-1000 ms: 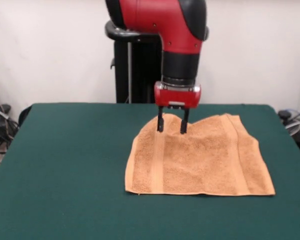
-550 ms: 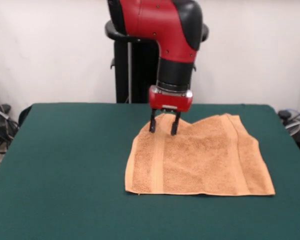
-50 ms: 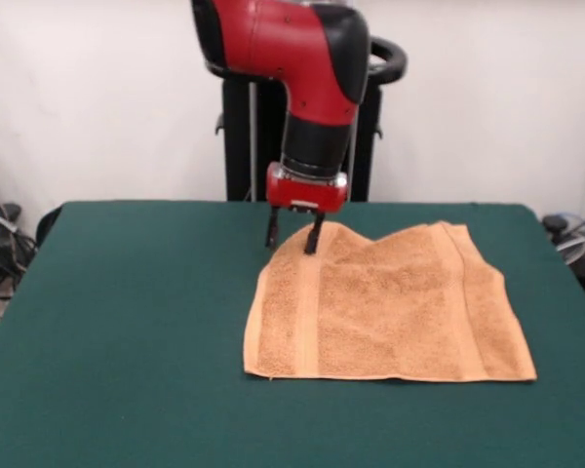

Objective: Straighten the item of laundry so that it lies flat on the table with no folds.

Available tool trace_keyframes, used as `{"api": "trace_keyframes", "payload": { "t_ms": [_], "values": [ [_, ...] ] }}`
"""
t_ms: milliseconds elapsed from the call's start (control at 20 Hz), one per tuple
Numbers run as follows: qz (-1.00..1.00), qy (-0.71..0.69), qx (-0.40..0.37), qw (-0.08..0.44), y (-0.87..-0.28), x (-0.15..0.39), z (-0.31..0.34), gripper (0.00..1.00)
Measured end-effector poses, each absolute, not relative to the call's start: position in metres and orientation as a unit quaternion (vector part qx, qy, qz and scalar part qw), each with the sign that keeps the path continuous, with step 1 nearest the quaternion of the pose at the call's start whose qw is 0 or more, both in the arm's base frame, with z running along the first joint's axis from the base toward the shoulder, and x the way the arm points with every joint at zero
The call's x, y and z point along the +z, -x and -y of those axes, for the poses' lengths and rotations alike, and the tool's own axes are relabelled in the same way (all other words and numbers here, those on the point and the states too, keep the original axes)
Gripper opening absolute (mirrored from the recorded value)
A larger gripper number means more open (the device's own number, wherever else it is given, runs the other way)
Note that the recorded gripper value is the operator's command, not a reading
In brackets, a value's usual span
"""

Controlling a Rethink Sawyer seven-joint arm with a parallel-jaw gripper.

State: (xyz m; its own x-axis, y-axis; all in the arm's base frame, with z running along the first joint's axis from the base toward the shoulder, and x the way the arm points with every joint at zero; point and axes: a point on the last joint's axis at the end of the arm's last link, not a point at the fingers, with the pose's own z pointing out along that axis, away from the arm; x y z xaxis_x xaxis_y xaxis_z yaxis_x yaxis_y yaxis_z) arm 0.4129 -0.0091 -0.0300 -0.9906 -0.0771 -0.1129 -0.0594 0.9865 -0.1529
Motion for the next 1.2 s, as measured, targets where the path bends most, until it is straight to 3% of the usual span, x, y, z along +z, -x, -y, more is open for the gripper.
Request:
{"api": "trace_keyframes", "payload": {
  "t_ms": [200, 600, 1200],
  "values": [
    [-0.996, 0.046, -0.064, 0.045, -0.4, -0.052, 0.013, 1.0],
    [-0.994, 0.068, -0.055, 0.069, -0.396, -0.055, 0.015, 1.0],
    [-0.985, 0.116, -0.098, 0.086, -0.386, -0.049, 0.015, 1.0]
  ]
}}
